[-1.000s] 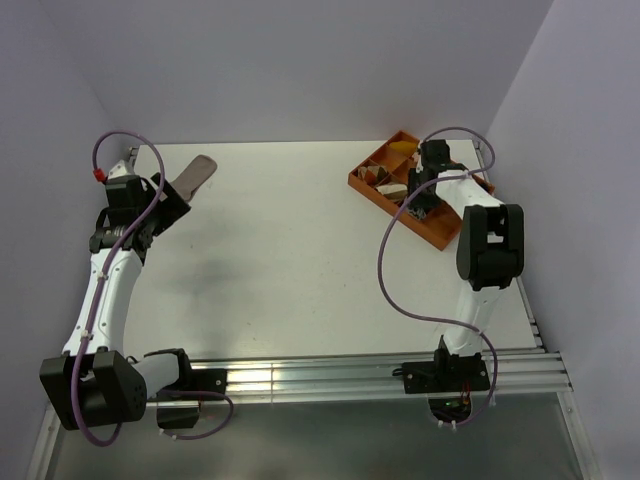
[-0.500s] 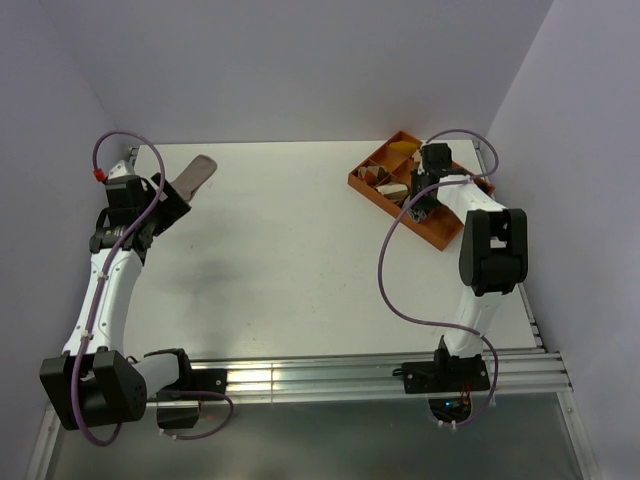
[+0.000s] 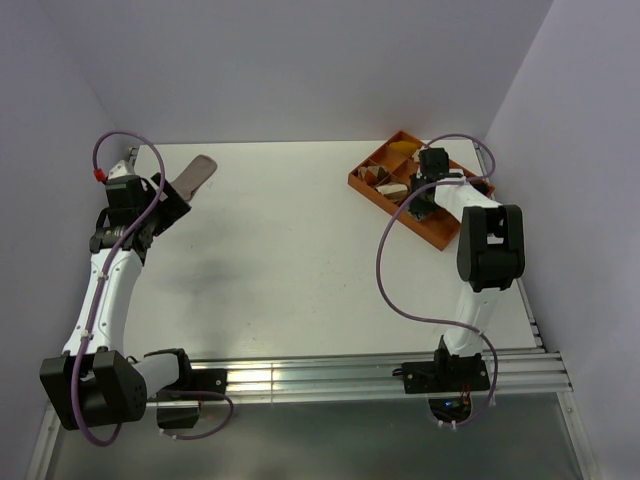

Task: Roll the socks
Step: Place the sock in the storage box, then move the sock to the center of the board.

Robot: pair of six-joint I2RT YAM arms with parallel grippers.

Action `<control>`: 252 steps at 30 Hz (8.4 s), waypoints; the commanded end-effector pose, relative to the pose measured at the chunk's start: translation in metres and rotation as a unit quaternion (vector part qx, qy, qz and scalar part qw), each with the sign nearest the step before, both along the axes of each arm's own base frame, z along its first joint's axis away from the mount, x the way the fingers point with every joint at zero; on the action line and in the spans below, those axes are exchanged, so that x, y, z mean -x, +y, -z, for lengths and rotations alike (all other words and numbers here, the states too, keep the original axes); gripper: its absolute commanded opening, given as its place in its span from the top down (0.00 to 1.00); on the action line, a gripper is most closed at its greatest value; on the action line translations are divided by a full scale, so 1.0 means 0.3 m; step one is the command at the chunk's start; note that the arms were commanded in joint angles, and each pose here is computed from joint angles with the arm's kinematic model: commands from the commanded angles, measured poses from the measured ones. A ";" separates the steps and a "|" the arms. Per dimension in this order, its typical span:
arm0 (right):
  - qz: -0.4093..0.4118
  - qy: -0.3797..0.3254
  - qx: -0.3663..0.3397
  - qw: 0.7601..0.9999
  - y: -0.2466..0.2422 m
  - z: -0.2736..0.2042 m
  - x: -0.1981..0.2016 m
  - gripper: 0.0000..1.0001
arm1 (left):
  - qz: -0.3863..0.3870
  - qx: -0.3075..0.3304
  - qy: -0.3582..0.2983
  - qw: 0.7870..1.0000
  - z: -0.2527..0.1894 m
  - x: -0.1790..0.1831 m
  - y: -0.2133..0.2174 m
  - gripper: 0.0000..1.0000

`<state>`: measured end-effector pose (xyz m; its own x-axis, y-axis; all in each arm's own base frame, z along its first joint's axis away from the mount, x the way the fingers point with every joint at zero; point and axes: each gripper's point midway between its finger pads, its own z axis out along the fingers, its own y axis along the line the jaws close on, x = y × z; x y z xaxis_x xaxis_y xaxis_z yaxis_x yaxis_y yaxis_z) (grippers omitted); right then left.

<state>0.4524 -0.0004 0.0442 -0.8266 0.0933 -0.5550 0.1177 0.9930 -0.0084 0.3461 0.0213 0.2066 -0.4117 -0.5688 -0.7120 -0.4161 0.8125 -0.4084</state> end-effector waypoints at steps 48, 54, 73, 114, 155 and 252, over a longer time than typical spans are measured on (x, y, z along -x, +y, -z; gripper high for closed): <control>0.030 -0.046 -0.032 0.998 0.012 -0.221 0.023 0.60 | 0.017 0.001 -0.038 0.999 -0.042 -0.004 -0.016 0.02; 0.032 -0.025 -0.035 0.999 0.016 -0.171 0.059 0.79 | 0.024 0.007 -0.037 0.999 -0.039 -0.005 -0.027 0.02; 0.042 0.128 -0.045 0.990 0.033 0.121 0.229 1.00 | 0.027 0.010 -0.032 0.999 -0.023 -0.012 -0.030 0.02; 0.091 -0.449 -0.088 0.885 -0.032 -1.278 0.570 0.11 | 0.026 -0.005 -0.061 0.998 -0.100 -0.010 -0.020 0.01; -0.061 -0.540 -0.048 0.838 0.066 -1.116 0.908 0.00 | -0.072 0.065 0.069 0.993 0.460 -0.734 0.430 0.05; -0.377 -0.170 -0.187 0.891 0.902 -0.439 0.724 0.17 | 0.275 0.017 0.084 0.958 0.506 -0.402 -0.896 0.36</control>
